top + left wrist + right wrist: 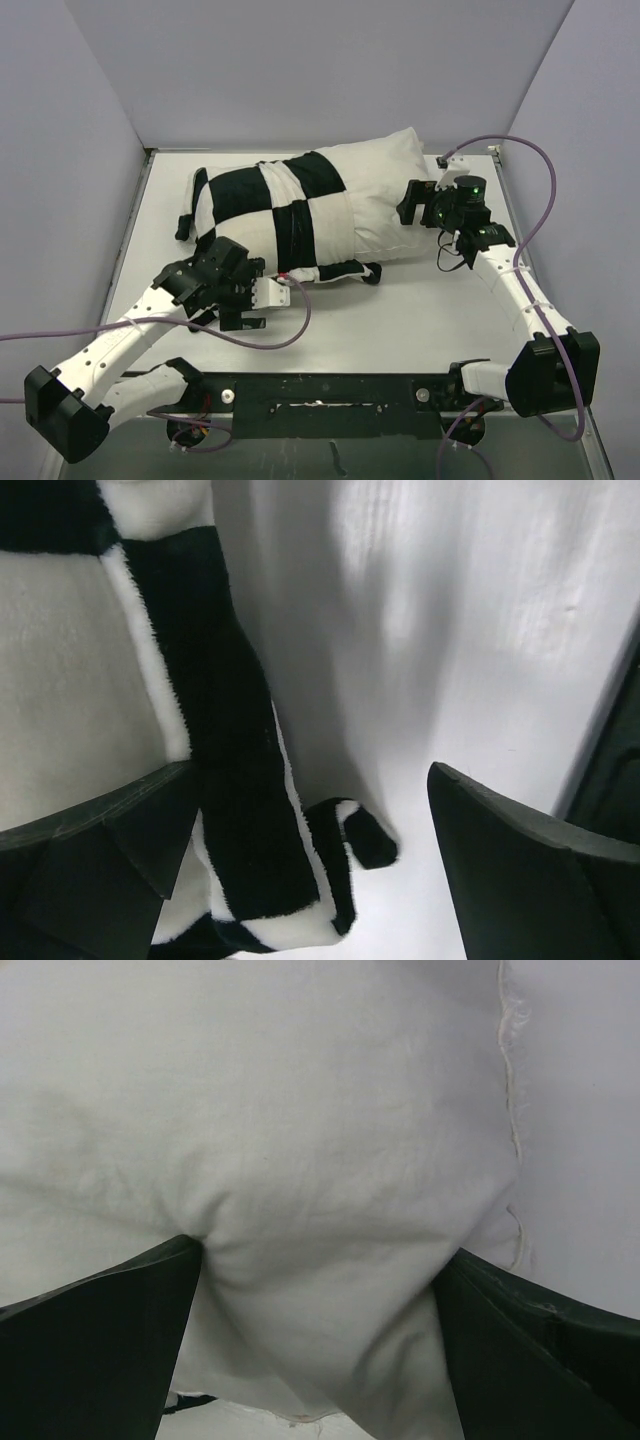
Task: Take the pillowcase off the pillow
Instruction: Remove the pillow from the pillowcase.
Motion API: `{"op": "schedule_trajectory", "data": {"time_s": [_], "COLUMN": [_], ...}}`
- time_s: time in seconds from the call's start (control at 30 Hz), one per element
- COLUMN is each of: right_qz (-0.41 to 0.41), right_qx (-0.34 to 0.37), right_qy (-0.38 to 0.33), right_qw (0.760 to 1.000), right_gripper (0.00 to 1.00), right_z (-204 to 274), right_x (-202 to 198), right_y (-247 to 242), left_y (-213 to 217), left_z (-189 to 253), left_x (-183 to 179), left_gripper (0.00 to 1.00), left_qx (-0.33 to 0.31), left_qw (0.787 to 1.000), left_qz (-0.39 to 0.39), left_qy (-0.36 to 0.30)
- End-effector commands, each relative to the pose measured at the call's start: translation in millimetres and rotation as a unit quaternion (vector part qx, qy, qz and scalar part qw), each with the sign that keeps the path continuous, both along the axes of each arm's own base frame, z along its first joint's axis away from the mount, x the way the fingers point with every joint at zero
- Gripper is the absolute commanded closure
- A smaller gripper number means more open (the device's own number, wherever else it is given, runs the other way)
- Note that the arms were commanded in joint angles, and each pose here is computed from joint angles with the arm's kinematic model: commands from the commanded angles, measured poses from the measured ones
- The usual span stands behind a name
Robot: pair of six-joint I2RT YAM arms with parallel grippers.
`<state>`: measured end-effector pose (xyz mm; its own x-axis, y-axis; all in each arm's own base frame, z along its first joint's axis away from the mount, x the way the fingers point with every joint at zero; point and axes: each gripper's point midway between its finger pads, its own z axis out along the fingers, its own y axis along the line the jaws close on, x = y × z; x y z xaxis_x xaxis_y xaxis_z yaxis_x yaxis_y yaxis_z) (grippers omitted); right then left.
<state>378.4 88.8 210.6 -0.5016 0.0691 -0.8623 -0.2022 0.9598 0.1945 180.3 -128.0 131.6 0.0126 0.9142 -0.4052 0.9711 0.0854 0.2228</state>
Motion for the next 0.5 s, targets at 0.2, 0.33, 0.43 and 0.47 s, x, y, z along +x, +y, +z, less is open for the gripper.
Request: {"op": "schedule_trajectory", "data": {"time_s": [0.2, 0.33, 0.43, 0.47], "right_qz": [-0.018, -0.038, -0.051, -0.057], "right_qx": [-0.017, -0.026, 0.011, 0.024], "right_qy": [0.016, 0.039, 0.046, 0.050], "right_qw": [1.000, 0.998, 0.998, 0.997], "right_gripper": [0.03, 0.05, 0.24, 0.33], "right_z": [-11, -25, -35, -38], "right_x": [1, 1, -1, -1], "right_y": [-10, -25, -34, -35], "left_y": [2, 2, 4, 7], "left_z": [29, 33, 34, 35], "left_x": [103, 105, 105, 106], "left_gripper": [0.17, 0.41, 0.73, 0.83], "left_qx": [0.066, 0.070, 0.063, 0.063], "left_qw": [0.938, 0.920, 0.917, 0.917], "left_qz": [-0.029, -0.055, -0.063, -0.058], "left_qy": [-0.339, -0.381, -0.388, -0.390]}}
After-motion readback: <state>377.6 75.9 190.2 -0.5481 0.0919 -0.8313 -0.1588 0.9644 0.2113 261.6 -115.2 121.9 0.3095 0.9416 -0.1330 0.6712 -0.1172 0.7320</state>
